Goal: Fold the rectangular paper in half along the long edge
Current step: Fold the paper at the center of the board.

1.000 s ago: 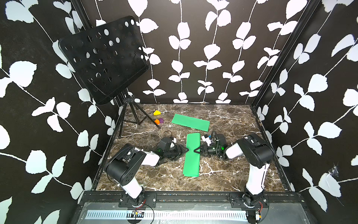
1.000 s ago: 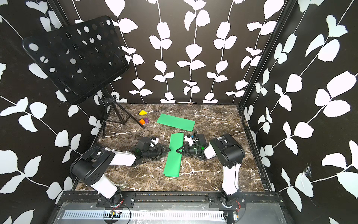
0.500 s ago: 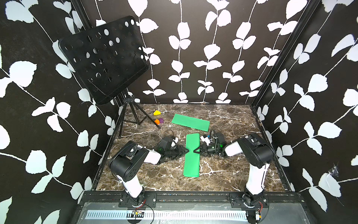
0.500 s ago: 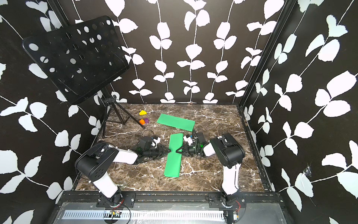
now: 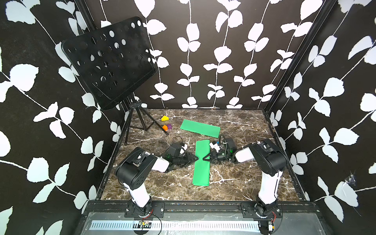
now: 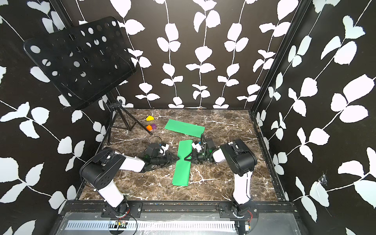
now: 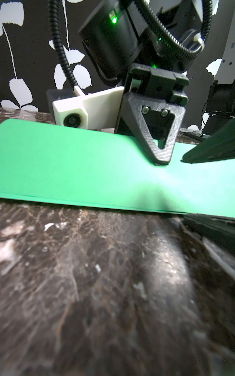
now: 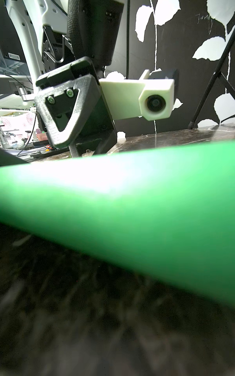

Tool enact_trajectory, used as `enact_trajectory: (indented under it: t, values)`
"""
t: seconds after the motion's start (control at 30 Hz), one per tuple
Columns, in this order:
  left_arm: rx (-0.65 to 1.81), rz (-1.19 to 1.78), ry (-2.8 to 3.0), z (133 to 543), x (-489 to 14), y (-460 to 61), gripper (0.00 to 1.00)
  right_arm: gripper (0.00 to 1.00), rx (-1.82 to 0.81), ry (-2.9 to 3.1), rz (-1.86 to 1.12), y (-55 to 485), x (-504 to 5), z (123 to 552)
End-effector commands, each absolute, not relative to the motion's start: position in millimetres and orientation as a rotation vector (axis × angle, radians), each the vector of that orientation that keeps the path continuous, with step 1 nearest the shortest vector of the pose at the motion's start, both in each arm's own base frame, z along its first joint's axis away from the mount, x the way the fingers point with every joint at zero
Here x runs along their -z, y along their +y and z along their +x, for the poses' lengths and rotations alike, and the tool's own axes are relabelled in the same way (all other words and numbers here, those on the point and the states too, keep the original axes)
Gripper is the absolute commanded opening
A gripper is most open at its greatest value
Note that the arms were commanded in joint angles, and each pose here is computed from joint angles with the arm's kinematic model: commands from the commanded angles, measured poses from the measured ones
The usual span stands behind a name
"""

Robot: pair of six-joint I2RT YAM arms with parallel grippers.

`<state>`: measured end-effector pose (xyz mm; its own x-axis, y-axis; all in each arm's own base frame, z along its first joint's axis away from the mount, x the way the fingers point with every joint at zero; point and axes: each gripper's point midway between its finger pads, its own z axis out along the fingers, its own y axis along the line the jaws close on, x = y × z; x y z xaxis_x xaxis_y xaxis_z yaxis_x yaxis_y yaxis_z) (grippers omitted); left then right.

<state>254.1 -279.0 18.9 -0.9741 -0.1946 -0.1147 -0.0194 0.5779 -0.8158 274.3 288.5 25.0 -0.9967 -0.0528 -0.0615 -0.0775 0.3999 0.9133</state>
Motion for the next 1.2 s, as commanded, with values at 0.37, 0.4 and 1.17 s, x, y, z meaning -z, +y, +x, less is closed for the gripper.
enact_trajectory:
  t: [0.37,0.4,1.17]
  values:
    - [0.896,-0.418,3.033,184.6,70.4,-212.4,0.35,0.2,-1.649,2.733,-0.147,285.7,-1.9,262.1]
    - [0.896,-0.415,3.033,184.5,70.7,-212.6,0.34,0.19,-1.648,2.735,-0.151,285.5,-1.9,262.2]
    - [0.874,-0.419,3.048,181.8,76.4,-209.6,0.31,0.16,-1.626,2.772,-0.191,284.4,1.2,259.8]
